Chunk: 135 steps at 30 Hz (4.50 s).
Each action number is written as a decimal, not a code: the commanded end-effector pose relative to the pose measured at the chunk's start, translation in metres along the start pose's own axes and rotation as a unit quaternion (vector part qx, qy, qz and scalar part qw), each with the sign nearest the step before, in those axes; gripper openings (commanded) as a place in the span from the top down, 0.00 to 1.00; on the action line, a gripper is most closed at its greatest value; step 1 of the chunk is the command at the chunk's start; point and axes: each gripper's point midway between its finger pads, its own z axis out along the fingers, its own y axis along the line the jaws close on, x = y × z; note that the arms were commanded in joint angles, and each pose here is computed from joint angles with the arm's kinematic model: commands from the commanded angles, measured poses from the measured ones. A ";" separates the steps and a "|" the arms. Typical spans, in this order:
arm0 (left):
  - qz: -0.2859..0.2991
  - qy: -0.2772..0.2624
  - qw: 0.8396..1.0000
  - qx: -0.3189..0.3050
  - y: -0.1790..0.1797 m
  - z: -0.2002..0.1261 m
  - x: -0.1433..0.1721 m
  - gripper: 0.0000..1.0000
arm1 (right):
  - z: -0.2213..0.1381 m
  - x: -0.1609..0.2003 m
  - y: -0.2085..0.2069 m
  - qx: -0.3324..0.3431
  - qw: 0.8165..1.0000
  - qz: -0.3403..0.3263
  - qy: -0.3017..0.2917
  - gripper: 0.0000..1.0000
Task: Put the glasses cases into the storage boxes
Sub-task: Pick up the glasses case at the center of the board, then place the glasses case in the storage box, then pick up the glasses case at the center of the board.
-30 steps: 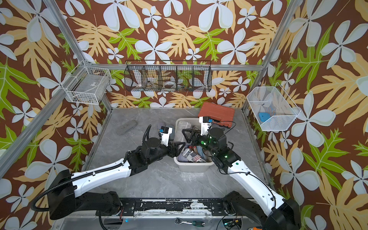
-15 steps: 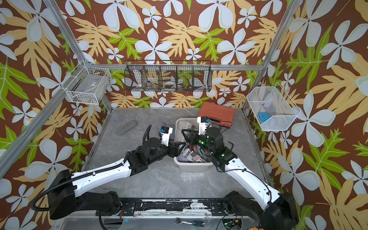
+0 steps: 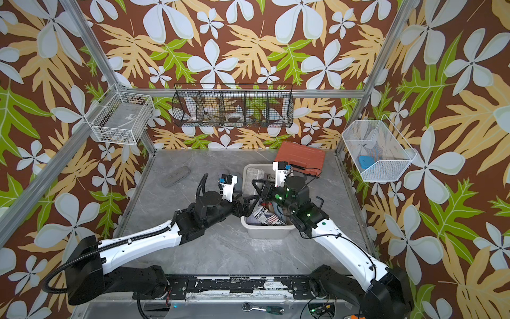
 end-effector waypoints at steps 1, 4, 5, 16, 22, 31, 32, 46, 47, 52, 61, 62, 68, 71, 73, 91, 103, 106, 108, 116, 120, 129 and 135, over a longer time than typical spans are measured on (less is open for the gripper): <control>-0.004 -0.034 0.999 0.000 -0.002 -0.008 -0.015 0.00 | -0.005 -0.024 0.011 0.008 0.998 -0.048 -0.032 0.71; 0.001 -0.055 0.998 -0.020 0.006 -0.022 -0.023 0.00 | -0.013 -0.042 0.005 0.059 0.994 -0.082 -0.049 0.71; 0.000 -0.064 0.997 -0.033 0.011 -0.028 -0.027 0.00 | -0.016 -0.046 0.003 0.076 0.991 -0.094 -0.051 0.71; -0.016 -0.140 0.976 -0.169 0.074 -0.083 -0.035 0.00 | -0.035 -0.056 -0.069 0.302 0.935 -0.184 -0.016 0.71; -0.026 -0.146 0.967 -0.209 0.093 -0.093 -0.030 0.00 | -0.047 -0.069 -0.103 0.398 0.894 -0.205 -0.007 0.71; -0.016 -0.134 0.965 -0.223 0.099 -0.091 -0.023 0.00 | -0.037 -0.048 -0.142 0.448 0.868 -0.211 0.040 0.71; -0.015 -0.131 0.966 -0.224 0.100 -0.091 -0.022 0.00 | -0.036 -0.045 -0.147 0.455 0.864 -0.211 0.046 0.71; -0.008 -0.115 0.965 -0.233 0.105 -0.086 -0.017 0.00 | -0.014 -0.023 -0.180 0.476 0.851 -0.204 0.083 0.60; -0.009 -0.115 0.965 -0.234 0.105 -0.086 -0.018 0.00 | -0.012 -0.022 -0.180 0.472 0.854 -0.203 0.083 0.60; -0.010 -0.113 0.966 -0.234 0.106 -0.084 -0.017 0.00 | -0.006 -0.023 -0.180 0.468 0.856 -0.202 0.085 0.55; -0.008 -0.092 0.965 -0.244 0.112 -0.074 -0.011 0.00 | -0.004 -0.016 -0.158 0.407 0.892 -0.178 0.086 0.55; -0.010 -0.089 0.964 -0.250 0.115 -0.073 -0.010 0.00 | -0.003 -0.014 -0.155 0.398 0.896 -0.175 0.088 0.55; -0.012 -0.072 0.958 -0.277 0.127 -0.063 -0.004 0.00 | -0.012 -0.006 -0.137 0.351 0.919 -0.164 0.077 0.51; -0.016 -0.063 0.953 -0.295 0.135 -0.058 -0.003 0.00 | -0.019 -0.003 -0.124 0.322 0.931 -0.159 0.065 0.43; -0.017 -0.051 0.951 -0.306 0.142 -0.054 -0.001 0.00 | -0.026 -0.002 -0.118 0.308 0.937 -0.156 0.053 0.39; -0.012 0.128 0.909 -0.397 0.242 0.035 0.015 0.02 | -0.049 0.000 -0.099 0.270 0.950 -0.153 0.022 0.25; 0.007 0.174 0.890 -0.420 0.276 0.080 0.030 0.03 | -0.056 0.008 -0.099 0.265 0.953 -0.148 0.025 0.20; 0.005 0.175 0.889 -0.422 0.281 0.085 0.031 0.07 | -0.056 0.008 -0.098 0.263 0.953 -0.147 0.026 0.20; 0.006 0.180 0.888 -0.423 0.286 0.088 0.034 0.11 | -0.056 0.008 -0.098 0.263 0.953 -0.146 0.025 0.20; 0.002 0.186 0.883 -0.431 0.302 0.092 0.044 0.18 | -0.053 0.005 -0.090 0.246 0.959 -0.140 0.020 0.20; -0.005 0.185 0.884 -0.429 0.308 0.092 0.047 0.22 | -0.052 0.006 -0.089 0.242 0.960 -0.137 0.023 0.20; -0.004 0.194 0.881 -0.432 0.323 0.094 0.057 0.29 | -0.052 0.007 -0.087 0.237 0.962 -0.133 0.025 0.20; 0.010 0.196 0.877 -0.439 0.328 0.091 0.058 0.35 | -0.052 0.006 -0.086 0.235 0.963 -0.132 0.022 0.20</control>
